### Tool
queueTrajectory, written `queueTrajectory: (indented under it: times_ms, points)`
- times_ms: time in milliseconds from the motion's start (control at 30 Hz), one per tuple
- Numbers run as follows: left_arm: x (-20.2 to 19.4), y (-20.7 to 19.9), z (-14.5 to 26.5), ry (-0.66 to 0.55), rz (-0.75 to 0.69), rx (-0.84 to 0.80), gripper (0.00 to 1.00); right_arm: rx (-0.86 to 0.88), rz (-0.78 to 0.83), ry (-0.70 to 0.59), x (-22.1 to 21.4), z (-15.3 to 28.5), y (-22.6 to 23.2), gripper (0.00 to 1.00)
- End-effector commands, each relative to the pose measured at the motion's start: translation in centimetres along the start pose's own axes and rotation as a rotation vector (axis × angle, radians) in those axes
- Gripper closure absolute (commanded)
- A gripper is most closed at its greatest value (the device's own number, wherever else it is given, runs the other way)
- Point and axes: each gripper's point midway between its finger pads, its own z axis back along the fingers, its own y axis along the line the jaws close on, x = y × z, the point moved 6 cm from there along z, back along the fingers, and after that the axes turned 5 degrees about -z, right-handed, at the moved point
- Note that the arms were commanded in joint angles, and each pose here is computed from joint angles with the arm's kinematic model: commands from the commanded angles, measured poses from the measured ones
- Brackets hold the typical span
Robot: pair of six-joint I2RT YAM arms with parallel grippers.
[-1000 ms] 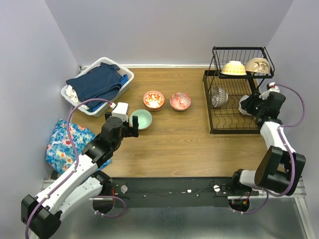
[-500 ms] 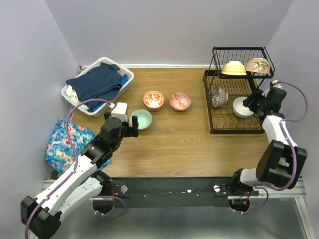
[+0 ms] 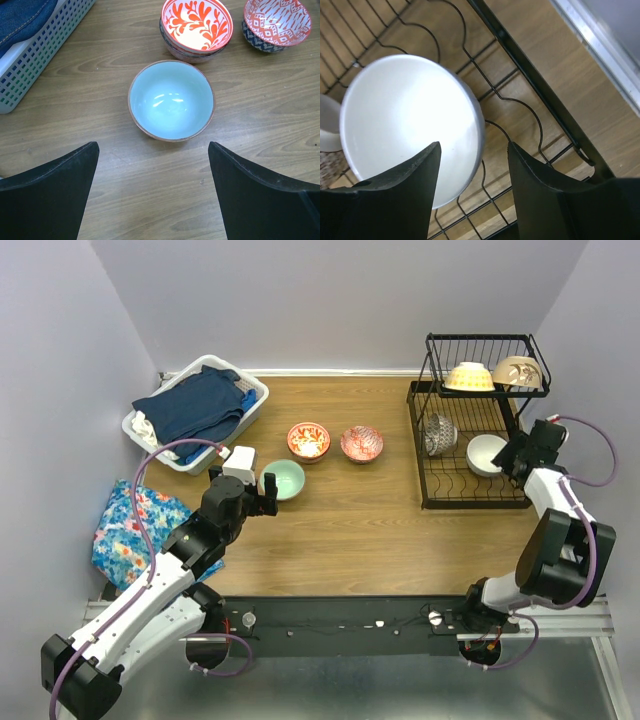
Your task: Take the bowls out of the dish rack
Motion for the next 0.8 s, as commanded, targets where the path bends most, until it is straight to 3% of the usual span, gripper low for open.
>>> queueTrajectory:
  times_ms: [0, 200, 300, 333, 433, 533, 767]
  points:
    - [0.3, 0.1, 0.1, -0.009, 0.013, 0.006, 0.01, -0.055, -0.023, 0.058, -0.9, -1.2, -0.6, 0.37]
    - [0.2, 0.1, 0.0, -0.005, 0.012, 0.011, 0.01, -0.041, -0.026, 0.083, -1.5, -2.2, -0.5, 0.49]
    - [0.3, 0.1, 0.0, -0.006, 0.009, 0.011, 0.01, -0.045, -0.026, 0.078, -1.4, -2.2, -0.5, 0.65]
    - [0.2, 0.1, 0.0, -0.004, 0.008, 0.011, 0.01, -0.043, -0.026, 0.073, -1.2, -2.1, -0.4, 0.78]
    - [0.3, 0.1, 0.0, -0.004, 0.008, 0.011, 0.01, -0.037, -0.028, 0.036, -0.1, -1.2, -0.1, 0.95]
    - [0.1, 0.0, -0.1, 0.0, 0.009, 0.004, 0.01, -0.031, -0.024, 0.007, 0.9, 0.0, 0.1, 0.99]
    - [-0.1, -0.5, -0.6, 0.02, 0.022, -0.018, 0.01, 0.099, -0.031, -0.044, 2.1, 3.9, 1.7, 0.99]
